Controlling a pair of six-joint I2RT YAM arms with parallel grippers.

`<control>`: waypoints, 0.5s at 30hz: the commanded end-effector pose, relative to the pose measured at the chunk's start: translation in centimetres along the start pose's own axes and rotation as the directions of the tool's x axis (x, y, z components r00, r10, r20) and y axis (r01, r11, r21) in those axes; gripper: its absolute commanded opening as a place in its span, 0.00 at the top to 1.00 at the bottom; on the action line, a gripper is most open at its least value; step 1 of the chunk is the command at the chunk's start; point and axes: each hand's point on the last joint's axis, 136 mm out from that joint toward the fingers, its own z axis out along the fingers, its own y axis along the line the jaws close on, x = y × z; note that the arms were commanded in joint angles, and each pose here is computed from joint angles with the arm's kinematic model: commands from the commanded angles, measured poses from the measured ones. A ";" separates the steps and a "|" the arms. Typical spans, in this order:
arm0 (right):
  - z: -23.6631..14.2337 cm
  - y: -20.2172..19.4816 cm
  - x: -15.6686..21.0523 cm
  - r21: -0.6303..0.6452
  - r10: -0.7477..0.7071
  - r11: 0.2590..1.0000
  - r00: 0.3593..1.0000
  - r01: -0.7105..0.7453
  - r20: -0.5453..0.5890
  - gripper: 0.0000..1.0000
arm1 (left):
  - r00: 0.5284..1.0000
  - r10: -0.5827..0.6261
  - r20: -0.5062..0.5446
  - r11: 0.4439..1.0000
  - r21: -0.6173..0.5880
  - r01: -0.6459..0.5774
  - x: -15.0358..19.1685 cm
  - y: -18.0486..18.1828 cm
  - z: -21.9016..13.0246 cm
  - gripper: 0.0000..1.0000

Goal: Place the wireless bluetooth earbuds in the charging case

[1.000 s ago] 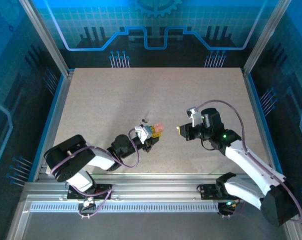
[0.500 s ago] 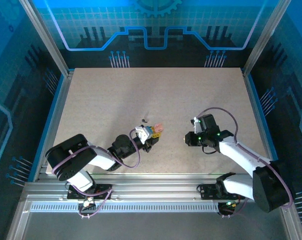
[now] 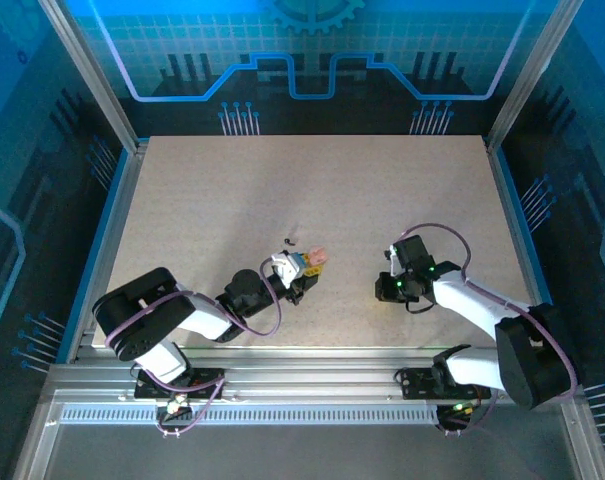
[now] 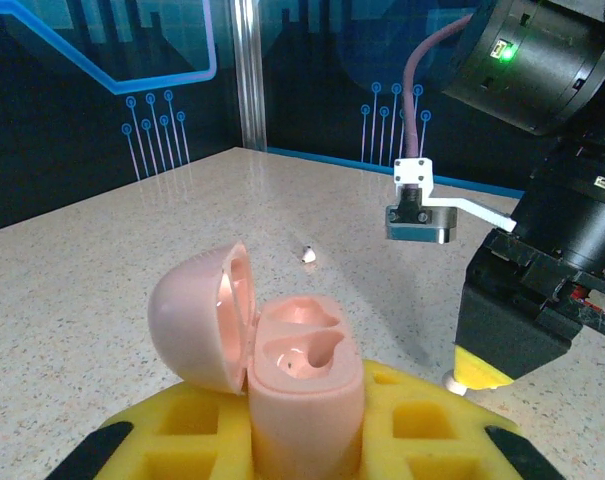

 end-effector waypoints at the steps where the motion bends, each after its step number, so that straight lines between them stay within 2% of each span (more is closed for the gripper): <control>1: 0.0 -1.2 1.1 0.051 0.044 0.998 0.998 -0.042 -0.048 0.88 | 1.000 0.017 0.020 1.000 -0.014 -0.017 -0.3 0.2 -0.1 0.82; 9: -0.2 -1.4 2.2 0.078 0.066 0.995 0.990 -0.057 -0.121 0.83 | 1.000 0.016 0.015 1.000 -0.017 -0.016 -0.1 0.2 -0.1 0.82; 15: -1.8 -0.9 1.5 0.101 0.059 0.994 0.992 -0.047 -0.116 0.75 | 1.000 0.013 0.015 1.000 -0.015 -0.013 -0.1 0.2 -0.2 0.82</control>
